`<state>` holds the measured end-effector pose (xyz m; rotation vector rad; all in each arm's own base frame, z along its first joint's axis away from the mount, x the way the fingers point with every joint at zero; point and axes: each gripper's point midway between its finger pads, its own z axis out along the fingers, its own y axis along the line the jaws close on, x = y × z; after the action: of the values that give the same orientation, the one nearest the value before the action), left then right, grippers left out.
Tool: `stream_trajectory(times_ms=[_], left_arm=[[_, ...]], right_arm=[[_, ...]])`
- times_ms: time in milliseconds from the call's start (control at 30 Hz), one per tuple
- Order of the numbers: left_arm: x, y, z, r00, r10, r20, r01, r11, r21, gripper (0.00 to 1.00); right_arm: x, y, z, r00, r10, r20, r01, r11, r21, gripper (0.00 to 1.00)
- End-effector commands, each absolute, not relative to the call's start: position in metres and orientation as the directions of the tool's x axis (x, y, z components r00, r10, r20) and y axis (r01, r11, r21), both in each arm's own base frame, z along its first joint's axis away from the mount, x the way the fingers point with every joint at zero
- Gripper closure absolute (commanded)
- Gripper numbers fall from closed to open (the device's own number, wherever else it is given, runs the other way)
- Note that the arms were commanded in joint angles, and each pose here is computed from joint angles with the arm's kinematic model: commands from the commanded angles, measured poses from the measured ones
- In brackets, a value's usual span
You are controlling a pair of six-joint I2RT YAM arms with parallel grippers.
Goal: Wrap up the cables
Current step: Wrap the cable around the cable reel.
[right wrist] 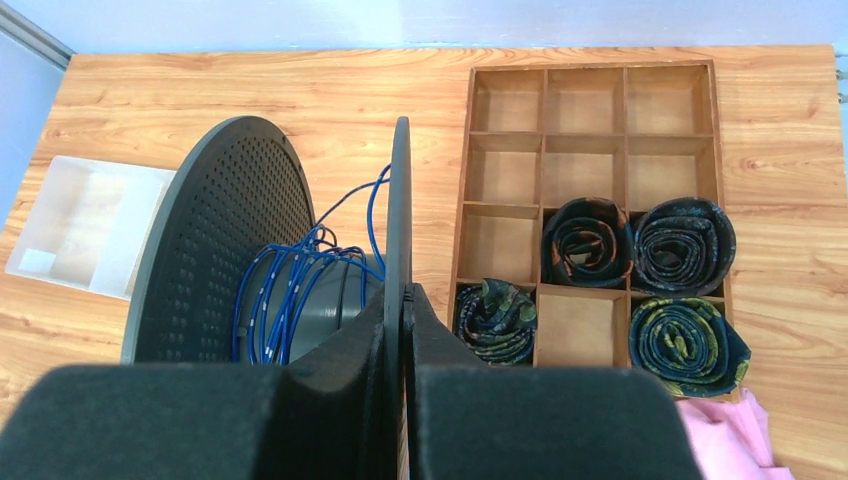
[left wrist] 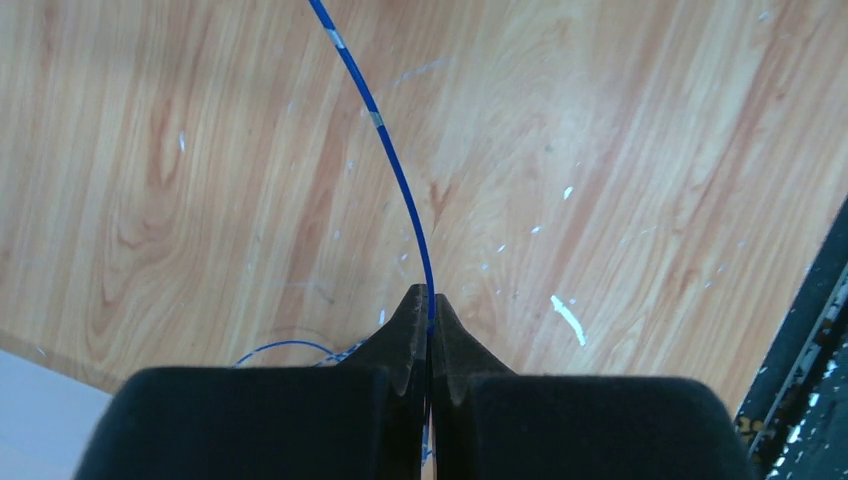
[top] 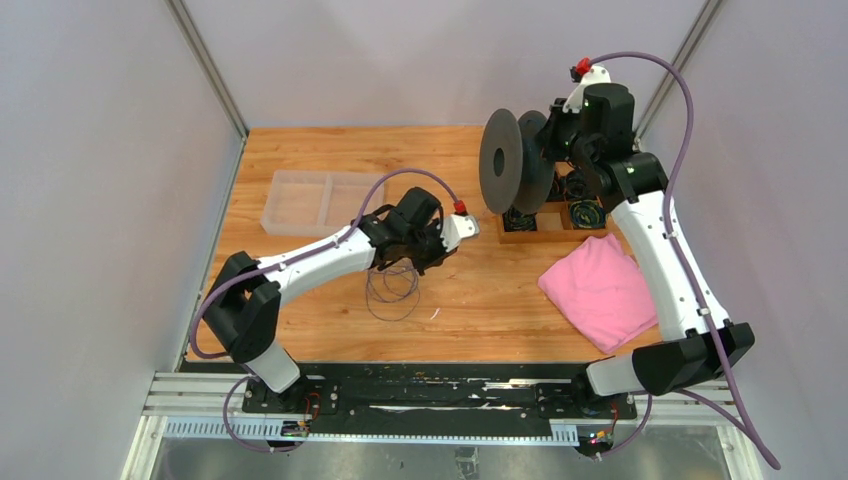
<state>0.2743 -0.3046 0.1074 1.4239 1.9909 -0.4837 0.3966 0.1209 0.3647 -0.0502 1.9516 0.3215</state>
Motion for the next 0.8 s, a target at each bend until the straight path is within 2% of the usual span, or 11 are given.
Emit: stream_trajectory(times_ms=[0, 533, 767], left_arm=[[0.270, -0.331, 0.132, -0.120, 0.712, -0.692, 0.954, 0.274, 0.117, 1.00], [0.249, -0.370, 0.173, -0.062, 0.691, -0.720, 0.982, 0.171, 0.079, 1.00], [0.230, -0.377, 0.199, -0.015, 0.666, -0.746, 0.995, 0.082, 0.053, 1.00]], right_arm=[[0.408, 0.109, 0.382, -0.320, 0.167, -0.933, -0.129, 0.967, 0.218, 0.99], [0.414, 0.102, 0.339, -0.322, 0.055, -0.945, -0.084, 0.993, 0.086, 0.99], [0.420, 0.097, 0.328, -0.304, 0.009, -0.953, -0.061, 0.998, 0.029, 0.99]])
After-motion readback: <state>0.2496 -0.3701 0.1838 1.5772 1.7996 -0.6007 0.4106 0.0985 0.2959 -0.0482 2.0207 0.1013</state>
